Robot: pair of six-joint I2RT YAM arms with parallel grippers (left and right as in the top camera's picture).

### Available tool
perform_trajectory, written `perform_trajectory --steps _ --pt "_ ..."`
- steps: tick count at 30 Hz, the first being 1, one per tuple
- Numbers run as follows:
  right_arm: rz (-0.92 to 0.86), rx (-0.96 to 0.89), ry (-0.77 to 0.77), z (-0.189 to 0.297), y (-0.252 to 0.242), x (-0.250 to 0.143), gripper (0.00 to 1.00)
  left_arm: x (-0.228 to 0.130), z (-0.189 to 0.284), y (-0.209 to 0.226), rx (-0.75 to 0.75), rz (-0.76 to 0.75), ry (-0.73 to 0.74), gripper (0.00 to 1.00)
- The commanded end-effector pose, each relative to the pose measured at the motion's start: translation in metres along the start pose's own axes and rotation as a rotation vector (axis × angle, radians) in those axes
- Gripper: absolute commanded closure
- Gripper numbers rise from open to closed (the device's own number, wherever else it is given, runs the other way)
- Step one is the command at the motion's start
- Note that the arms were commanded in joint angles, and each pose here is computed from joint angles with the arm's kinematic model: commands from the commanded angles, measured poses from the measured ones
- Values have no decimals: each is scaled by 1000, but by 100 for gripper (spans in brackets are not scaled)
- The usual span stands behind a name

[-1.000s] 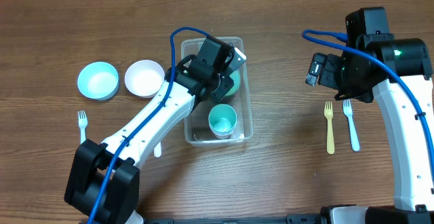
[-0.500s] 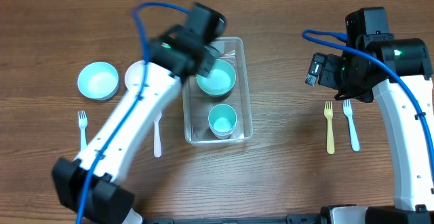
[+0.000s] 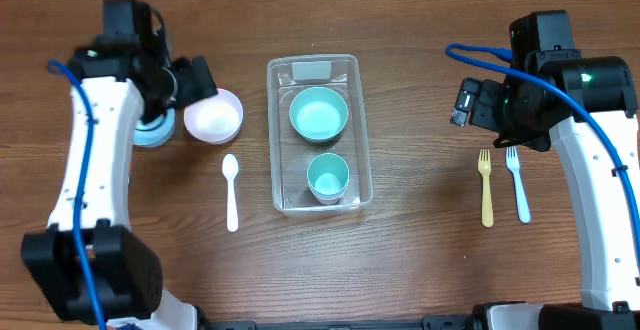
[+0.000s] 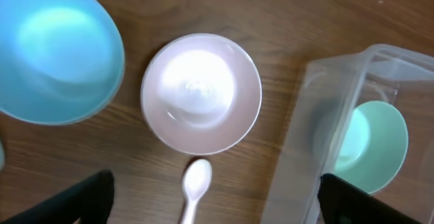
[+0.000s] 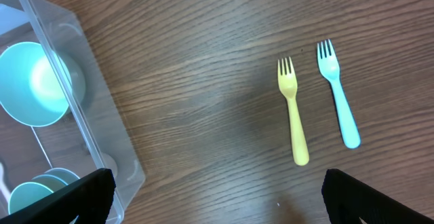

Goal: Pack container
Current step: 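Move the left gripper to the white bowl and grasp its rim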

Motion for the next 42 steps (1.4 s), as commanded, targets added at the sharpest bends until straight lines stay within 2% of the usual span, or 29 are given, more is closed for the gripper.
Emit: perform_trajectory --steps 1,3,5,7,11,17,21,23,25,27,31,35,37,39,42 --pt "-2 22 -45 12 0 3 0 -21 -43 -6 -51 95 70 31" --pt "-2 22 -45 12 0 3 0 -27 -56 -2 -37 175 71 41" --pt "-2 21 -44 12 0 3 0 -32 -61 3 -6 245 74 47" --pt "-2 22 -44 12 0 3 0 -35 -64 11 74 315 67 42" --pt "-2 21 -44 12 0 3 0 -40 -68 17 133 337 67 30" --pt "-2 22 -44 12 0 3 0 -51 -77 23 175 448 78 24" --pt "-2 22 -45 12 0 3 0 -60 -92 27 171 488 62 25" --pt "-2 22 -45 12 0 3 0 -60 -97 28 163 491 41 31" --pt "-2 22 -45 12 0 3 0 -56 -98 27 152 488 16 42" --pt "-2 22 -45 12 0 3 0 -54 -98 27 148 487 6 48" --pt "-2 22 -44 12 0 3 0 -49 -100 27 145 485 -24 49" --pt "-2 22 -44 12 0 3 0 -53 -116 30 158 489 12 50" --pt "-2 22 -44 12 0 3 0 -54 -124 31 164 490 26 54" --pt "-2 22 -45 12 0 3 0 -54 -129 32 160 490 29 64" --pt "-2 22 -45 12 0 3 0 -44 -125 28 114 491 8 88"
Point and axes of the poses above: each gripper's point midway between its finger pads, its own z axis back along the fingers, its own y axis along the line the jaws close on, x = y × z, the point moved 8 cm from there along z, back along the fingers, and after that the axes turned 12 degrees about -z, right-handed, at the moved point
